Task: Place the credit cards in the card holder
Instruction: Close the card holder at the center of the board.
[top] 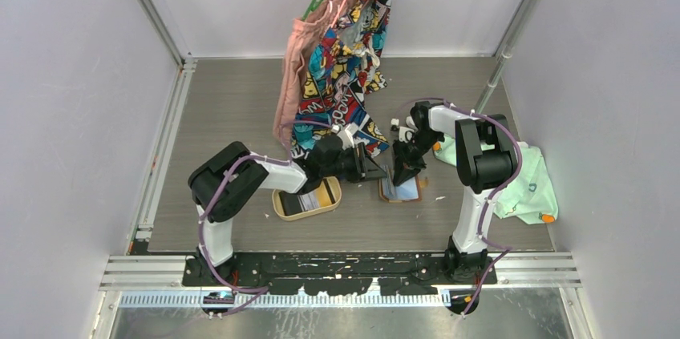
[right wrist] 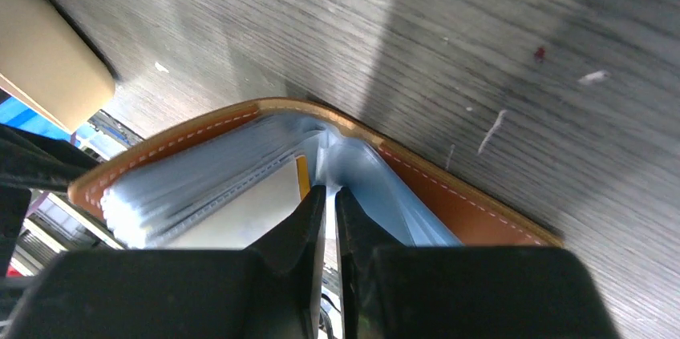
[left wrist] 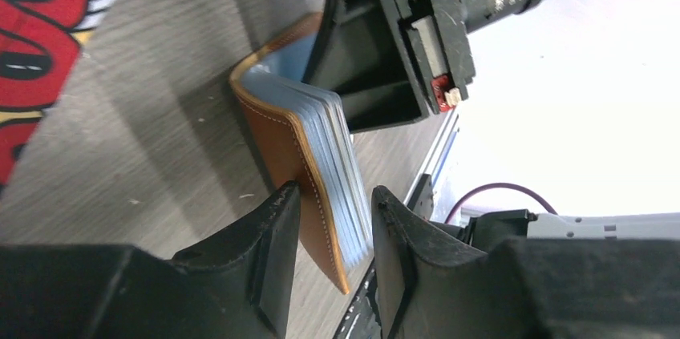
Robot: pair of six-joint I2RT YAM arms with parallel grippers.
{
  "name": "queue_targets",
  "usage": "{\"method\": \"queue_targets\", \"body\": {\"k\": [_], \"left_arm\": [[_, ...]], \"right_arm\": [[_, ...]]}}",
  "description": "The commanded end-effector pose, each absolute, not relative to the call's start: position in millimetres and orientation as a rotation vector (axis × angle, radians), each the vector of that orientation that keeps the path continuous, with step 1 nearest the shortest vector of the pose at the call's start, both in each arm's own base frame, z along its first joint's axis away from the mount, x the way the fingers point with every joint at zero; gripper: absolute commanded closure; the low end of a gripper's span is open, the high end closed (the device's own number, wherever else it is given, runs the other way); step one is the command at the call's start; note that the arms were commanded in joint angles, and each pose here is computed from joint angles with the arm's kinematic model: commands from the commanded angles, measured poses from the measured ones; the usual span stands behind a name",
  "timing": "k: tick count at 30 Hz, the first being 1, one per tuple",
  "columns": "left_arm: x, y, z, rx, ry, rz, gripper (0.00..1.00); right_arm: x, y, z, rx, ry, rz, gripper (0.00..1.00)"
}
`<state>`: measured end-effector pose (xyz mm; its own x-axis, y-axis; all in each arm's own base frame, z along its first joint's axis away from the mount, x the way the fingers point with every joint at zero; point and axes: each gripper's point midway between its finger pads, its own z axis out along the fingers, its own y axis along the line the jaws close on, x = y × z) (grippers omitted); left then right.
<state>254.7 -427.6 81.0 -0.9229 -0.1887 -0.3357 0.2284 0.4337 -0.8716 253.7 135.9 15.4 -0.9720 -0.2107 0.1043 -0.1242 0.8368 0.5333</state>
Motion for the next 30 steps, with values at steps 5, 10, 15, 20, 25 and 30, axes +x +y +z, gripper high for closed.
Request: {"method": "queue_targets", "body": {"k": [5,10,15,20,25,30], "left_arm": [[247,-457,115,0.123,2.189,-1.621,0.61],[245,-463,118,0.16,2.205,-1.588,0.58],[245,-467,118,0.183,2.219,-1.567,0.54],[246,-474,114,0.197,2.229,-1.568,0.52],[248,-483,108,0.22,2.242,-1.555,0.52],[252,-492,99,0.226,2.262,-1.548,0.55]], "right_arm": [[276,139,32,0.353,-2.959,-0.854,0.84],[283,128,39,0.395,-3.033,-0.775,0.84],[291,112,46,0.454,-3.133,-0.636,0.84],[298,100,54,0.506,-3.209,-0.522,0.83],[305,86,71,0.546,-3.293,-0.434,0.81],[311,62,98,0.476,-3.401,-0.468,0.8]]}}
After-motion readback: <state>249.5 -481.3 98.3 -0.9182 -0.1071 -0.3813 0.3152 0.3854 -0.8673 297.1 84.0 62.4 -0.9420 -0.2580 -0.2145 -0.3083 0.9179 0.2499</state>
